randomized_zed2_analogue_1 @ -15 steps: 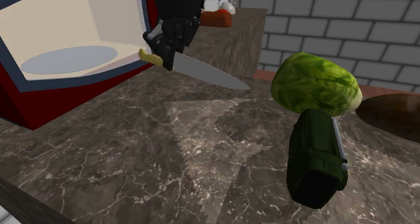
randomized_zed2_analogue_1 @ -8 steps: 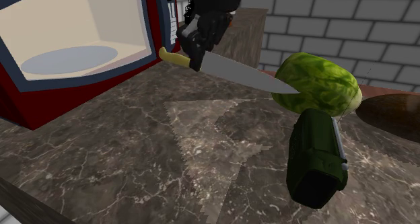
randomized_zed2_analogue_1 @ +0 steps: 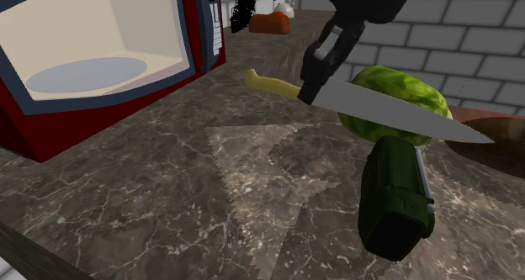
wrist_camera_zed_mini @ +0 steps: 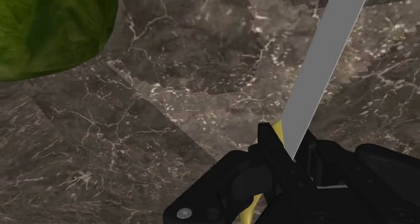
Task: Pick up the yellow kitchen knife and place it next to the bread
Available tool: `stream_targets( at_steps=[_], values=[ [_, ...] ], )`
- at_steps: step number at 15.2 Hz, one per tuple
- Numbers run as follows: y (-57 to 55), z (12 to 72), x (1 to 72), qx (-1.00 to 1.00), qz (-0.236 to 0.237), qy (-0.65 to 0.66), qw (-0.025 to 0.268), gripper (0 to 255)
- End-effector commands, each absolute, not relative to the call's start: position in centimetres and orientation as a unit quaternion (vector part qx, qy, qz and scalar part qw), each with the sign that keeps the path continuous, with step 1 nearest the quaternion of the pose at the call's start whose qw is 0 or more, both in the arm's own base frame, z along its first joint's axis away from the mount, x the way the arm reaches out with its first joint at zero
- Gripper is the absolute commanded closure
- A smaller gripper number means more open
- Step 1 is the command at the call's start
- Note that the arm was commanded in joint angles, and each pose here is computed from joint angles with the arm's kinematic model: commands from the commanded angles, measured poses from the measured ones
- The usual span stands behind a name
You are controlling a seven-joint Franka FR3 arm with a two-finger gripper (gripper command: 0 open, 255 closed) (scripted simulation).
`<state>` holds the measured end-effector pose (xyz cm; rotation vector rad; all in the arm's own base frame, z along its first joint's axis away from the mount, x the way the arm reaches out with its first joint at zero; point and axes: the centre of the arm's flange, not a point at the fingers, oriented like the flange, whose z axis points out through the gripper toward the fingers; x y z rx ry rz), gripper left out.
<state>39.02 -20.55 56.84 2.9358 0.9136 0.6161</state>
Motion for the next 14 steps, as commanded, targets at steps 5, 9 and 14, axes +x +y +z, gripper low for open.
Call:
stream_targets(
  at_steps=[5,9,14],
  values=[
    [-25.3,56.7,32.6,0.936,0.196,0.292,0.003,255],
    [-28.5,56.7,28.3,0.936,0.196,0.292,0.003,255],
    [-32.5,56.7,23.1,0.936,0.196,0.292,0.003,255]
  ],
)
